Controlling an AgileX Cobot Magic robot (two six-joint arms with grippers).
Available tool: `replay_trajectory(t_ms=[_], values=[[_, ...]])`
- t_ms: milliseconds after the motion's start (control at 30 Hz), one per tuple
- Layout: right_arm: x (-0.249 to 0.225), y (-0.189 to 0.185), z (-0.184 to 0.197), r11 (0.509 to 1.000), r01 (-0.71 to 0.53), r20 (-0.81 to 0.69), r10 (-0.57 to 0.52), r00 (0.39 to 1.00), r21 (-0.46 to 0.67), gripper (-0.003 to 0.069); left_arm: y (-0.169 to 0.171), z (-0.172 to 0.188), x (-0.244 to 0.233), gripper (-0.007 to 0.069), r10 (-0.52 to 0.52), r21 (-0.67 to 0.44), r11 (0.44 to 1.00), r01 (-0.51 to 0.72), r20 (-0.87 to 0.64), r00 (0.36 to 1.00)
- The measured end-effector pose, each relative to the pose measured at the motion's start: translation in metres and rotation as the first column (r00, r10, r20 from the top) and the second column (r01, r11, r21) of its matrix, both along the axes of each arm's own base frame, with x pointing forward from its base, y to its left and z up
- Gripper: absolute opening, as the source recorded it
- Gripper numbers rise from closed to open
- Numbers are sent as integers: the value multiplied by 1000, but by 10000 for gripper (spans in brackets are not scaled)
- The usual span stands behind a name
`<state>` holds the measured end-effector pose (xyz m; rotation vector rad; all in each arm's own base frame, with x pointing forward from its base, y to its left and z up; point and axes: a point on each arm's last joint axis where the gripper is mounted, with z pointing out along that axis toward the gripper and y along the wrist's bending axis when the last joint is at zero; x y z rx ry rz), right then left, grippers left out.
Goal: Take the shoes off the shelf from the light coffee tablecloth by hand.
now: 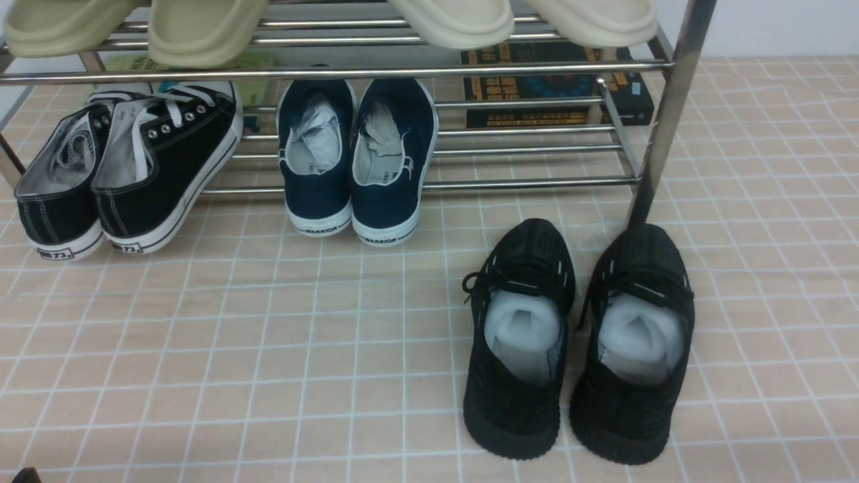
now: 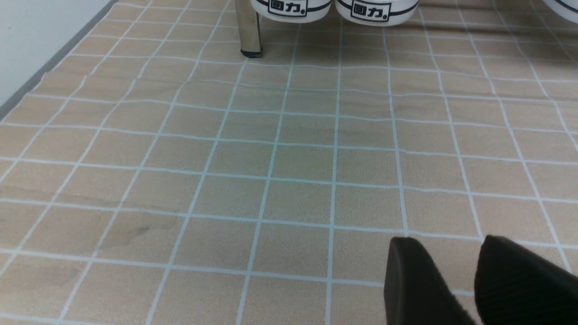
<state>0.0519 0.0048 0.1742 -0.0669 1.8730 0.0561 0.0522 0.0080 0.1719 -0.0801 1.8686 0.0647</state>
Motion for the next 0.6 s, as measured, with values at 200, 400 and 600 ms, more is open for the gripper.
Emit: replay_trajectory(t_ms=[200, 400, 600], values=[[0, -2, 0, 999, 36, 0, -36, 999, 0, 41, 0, 0, 0, 239, 0, 0, 1000, 0, 0, 1000], [0, -3, 0, 998, 61, -1, -61, 998, 2, 42, 0, 0, 0, 239, 0, 0, 1000, 0, 0, 1000], [0, -3, 0, 998, 61, -1, -61, 998, 2, 47, 0, 0, 0, 239, 0, 0, 1000, 0, 0, 1000]])
